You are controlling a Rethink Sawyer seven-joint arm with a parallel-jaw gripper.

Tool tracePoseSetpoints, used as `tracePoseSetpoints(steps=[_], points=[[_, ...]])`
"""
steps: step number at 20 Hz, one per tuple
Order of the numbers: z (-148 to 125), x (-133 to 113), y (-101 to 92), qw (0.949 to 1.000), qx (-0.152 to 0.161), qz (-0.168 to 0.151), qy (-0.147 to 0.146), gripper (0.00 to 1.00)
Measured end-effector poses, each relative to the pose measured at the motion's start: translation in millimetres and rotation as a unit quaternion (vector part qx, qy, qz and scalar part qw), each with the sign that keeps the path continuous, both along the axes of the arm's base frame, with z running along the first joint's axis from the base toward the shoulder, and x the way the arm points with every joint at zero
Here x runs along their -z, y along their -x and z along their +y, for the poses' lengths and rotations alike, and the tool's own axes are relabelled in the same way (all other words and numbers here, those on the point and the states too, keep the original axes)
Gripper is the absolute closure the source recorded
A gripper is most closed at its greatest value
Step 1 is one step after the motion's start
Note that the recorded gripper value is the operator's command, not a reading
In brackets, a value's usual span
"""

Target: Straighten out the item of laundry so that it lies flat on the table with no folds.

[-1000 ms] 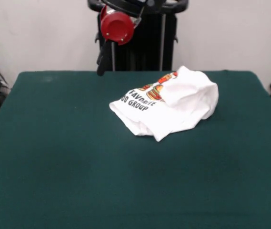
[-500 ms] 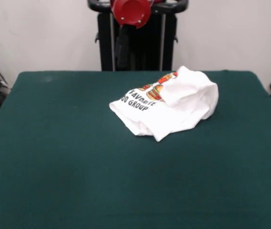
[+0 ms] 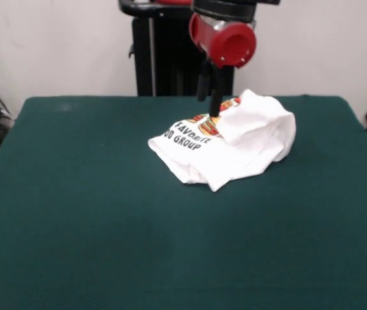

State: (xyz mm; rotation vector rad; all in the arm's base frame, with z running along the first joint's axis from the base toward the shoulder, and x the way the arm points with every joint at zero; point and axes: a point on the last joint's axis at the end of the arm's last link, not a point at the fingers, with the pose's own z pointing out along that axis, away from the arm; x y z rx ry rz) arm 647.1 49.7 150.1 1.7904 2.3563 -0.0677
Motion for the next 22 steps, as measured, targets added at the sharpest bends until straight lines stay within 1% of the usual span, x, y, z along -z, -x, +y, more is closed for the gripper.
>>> tracePoseSetpoints(steps=[2,6,8,10,12,13,16,22], points=[[4,9,3.4,0.9999,-0.012,0.005,0.005,0.00],[13,39,18.2,0.9978,-0.054,0.026,0.027,0.00],[19,53,25.5,0.9957,-0.075,0.037,0.040,0.00],[26,71,34.5,0.9916,-0.103,0.051,0.059,0.00],[29,77,37.3,0.9900,-0.112,0.056,0.065,0.00],[35,87,42.4,0.9870,-0.127,0.064,0.075,0.00],[40,97,46.5,0.9845,-0.138,0.071,0.081,0.00],[47,123,53.2,0.9811,-0.149,0.088,0.087,0.00]])
